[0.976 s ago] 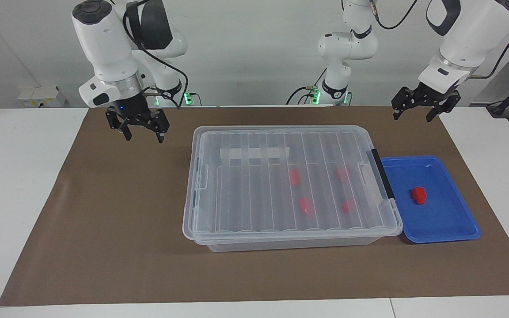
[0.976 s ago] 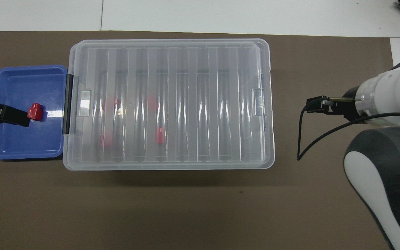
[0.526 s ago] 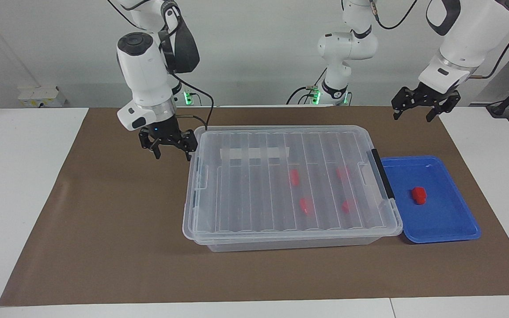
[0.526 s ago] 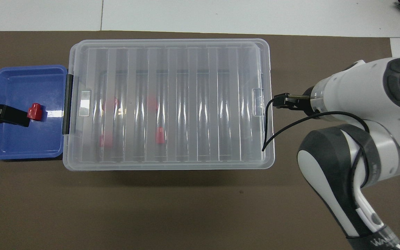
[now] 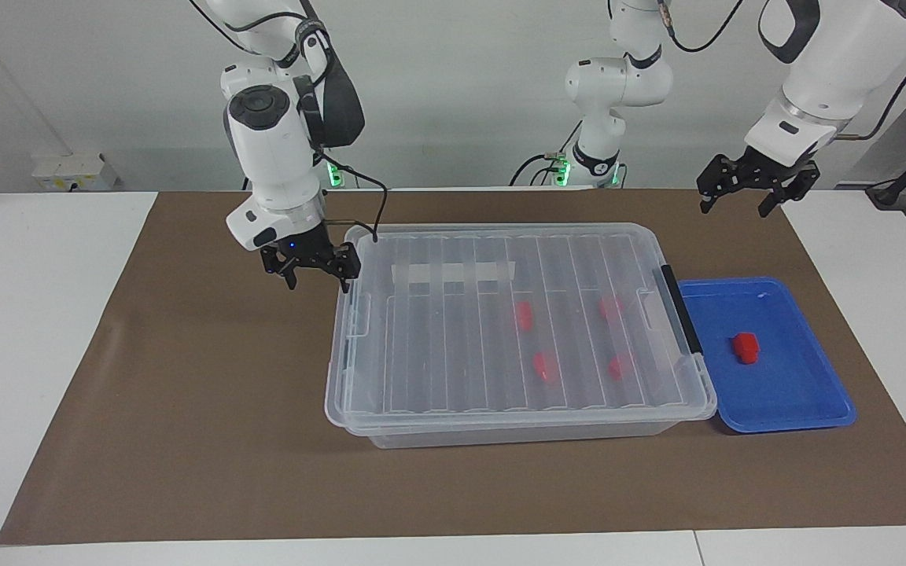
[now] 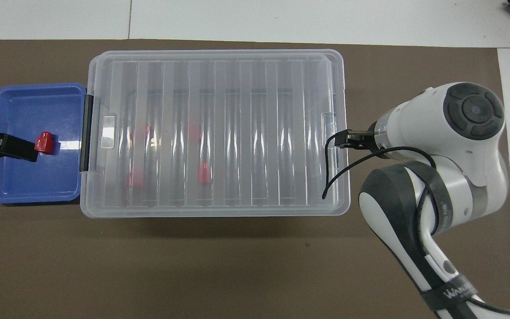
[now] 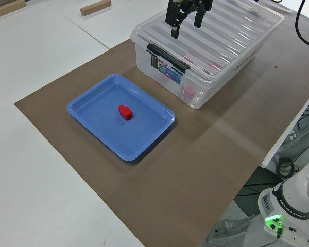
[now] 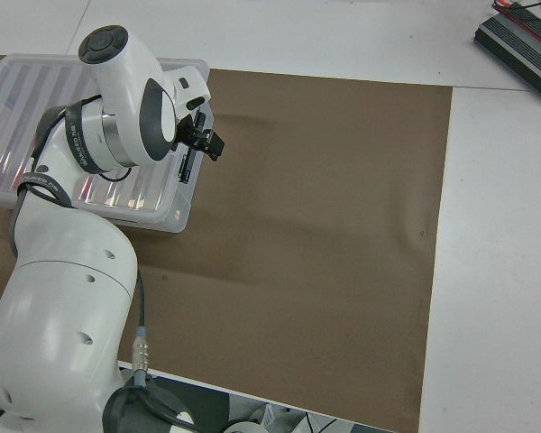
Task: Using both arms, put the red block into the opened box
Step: 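Grip the lid edge with the right gripper and start sliding it, then slide the clear lid away from the blue tray with the right gripper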
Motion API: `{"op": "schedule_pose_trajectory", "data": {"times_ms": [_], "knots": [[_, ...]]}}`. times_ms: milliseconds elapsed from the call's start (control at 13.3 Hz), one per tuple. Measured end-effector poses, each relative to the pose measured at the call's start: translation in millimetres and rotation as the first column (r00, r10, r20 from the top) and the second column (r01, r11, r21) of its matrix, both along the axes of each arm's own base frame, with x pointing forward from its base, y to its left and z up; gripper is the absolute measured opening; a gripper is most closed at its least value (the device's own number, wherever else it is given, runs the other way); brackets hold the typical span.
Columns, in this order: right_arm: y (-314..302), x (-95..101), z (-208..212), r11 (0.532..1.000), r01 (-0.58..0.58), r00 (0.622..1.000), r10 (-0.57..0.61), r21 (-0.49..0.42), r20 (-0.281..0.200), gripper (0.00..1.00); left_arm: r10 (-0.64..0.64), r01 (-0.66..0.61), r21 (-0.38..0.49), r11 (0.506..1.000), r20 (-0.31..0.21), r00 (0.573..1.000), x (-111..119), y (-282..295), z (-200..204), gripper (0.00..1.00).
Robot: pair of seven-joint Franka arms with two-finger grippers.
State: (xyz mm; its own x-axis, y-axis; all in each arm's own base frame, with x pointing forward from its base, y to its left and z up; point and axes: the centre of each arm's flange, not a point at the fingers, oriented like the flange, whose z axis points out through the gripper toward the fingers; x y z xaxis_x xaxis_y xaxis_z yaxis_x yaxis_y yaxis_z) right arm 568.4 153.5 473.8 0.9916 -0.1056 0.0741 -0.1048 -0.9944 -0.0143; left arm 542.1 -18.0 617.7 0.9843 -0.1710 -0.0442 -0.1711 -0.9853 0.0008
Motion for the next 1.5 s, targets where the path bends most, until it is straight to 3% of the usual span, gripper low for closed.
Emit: {"op": "schedule_pose_trajectory", "data": {"times_ms": [375, 826, 1202, 1502], "knots": [[8, 0.0, -1, 0.999, -0.046, 0.998, 0.045, 0.007, 0.037, 1.00, 0.066, -0.066, -0.001, 0.998, 0.010, 0.998, 0, 37, 2, 1.00], [6, -6.9, -16, 0.998, -0.062, 0.998, 0.062, -0.011, -0.014, 1.00, 0.078, -0.078, -0.001, 0.997, 0.026, 0.997, 1, 43, 4, 1.00], [-32, 0.5, -16, 0.984, -0.167, 0.986, 0.165, -0.068, -0.029, 1.00, 0.078, -0.078, 0.002, 0.997, 0.031, 0.997, 1, 44, 5, 1.00], [-65, 3.0, -18, 0.966, -0.243, 0.969, 0.238, -0.085, -0.066, 1.00, 0.102, -0.104, 0.014, 0.994, 0.100, 0.990, 11, 61, -8, 1.00]]}}
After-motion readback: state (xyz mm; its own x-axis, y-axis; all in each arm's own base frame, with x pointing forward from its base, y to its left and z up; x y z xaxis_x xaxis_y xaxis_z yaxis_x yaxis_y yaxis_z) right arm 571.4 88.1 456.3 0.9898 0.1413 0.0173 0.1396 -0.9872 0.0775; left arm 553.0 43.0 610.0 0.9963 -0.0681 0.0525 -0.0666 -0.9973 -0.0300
